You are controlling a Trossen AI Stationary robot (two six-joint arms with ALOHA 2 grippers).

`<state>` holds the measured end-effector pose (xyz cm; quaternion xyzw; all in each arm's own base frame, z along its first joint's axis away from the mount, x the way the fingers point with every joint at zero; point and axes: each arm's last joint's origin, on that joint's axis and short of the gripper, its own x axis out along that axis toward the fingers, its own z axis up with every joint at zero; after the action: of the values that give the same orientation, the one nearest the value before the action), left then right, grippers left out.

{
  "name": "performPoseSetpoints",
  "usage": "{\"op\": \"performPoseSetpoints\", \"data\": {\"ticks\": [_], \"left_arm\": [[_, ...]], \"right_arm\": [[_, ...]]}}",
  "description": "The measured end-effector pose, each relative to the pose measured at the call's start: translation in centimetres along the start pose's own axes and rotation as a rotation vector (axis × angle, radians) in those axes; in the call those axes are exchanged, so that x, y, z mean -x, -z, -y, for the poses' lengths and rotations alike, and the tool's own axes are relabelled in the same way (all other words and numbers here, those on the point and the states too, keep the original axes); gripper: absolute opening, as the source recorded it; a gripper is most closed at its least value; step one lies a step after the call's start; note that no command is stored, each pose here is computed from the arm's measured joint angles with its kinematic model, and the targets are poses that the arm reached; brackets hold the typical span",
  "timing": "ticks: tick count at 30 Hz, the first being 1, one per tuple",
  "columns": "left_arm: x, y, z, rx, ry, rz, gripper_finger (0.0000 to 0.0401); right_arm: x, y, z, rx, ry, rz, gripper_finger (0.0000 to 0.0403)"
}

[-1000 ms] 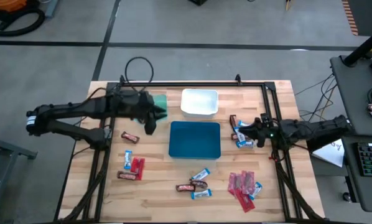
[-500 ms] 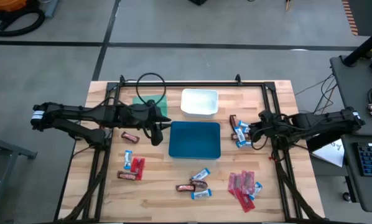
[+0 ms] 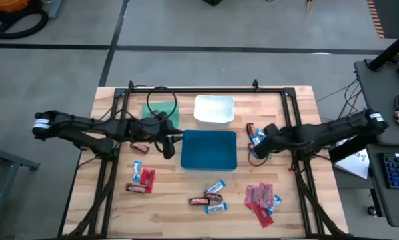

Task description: Sort candy

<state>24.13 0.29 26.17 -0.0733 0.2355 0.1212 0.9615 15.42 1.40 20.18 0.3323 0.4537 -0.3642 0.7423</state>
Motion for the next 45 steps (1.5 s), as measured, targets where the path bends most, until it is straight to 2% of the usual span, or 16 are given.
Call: {"op": "performPoseSetpoints", "data": {"ticks": [4, 8, 14, 22, 30, 40, 45], "left_arm": [[0.4, 0.9, -0.3, -0.001, 0.005, 0.021, 0.0087], [1.0, 0.8, -0.4, -0.026, 0.011, 0.055, 0.0087], [1.9, -0.1, -0.4, -0.114, 0.017, 0.128, 0.0088], [2.9, -0.8, -0.5, -0.126, 0.021, 0.172, 0.0088], [2.8, -0.8, -0.5, -0.127, 0.020, 0.170, 0.0088], [2.8, -0.7, -0.5, -0.104, 0.023, 0.167, 0.0086], [2.8, -0.6, -0.5, -0.105, 0.022, 0.164, 0.0086]], "right_arm": [[-1.2, -0.1, -1.0, -0.005, 0.058, -0.026, 0.0235], [-2.6, -0.3, -1.4, -0.002, 0.136, -0.051, 0.0244], [-4.3, -0.8, -2.2, 0.025, 0.178, -0.068, 0.0235], [-5.6, -1.5, -2.0, 0.055, 0.226, -0.106, 0.0216], [-6.3, -1.7, -2.0, 0.085, 0.210, -0.140, 0.0166], [-6.3, -1.8, -2.2, 0.082, 0.186, -0.137, 0.0058], [-6.2, -1.9, -2.3, 0.092, 0.176, -0.133, 0.0018]]}}
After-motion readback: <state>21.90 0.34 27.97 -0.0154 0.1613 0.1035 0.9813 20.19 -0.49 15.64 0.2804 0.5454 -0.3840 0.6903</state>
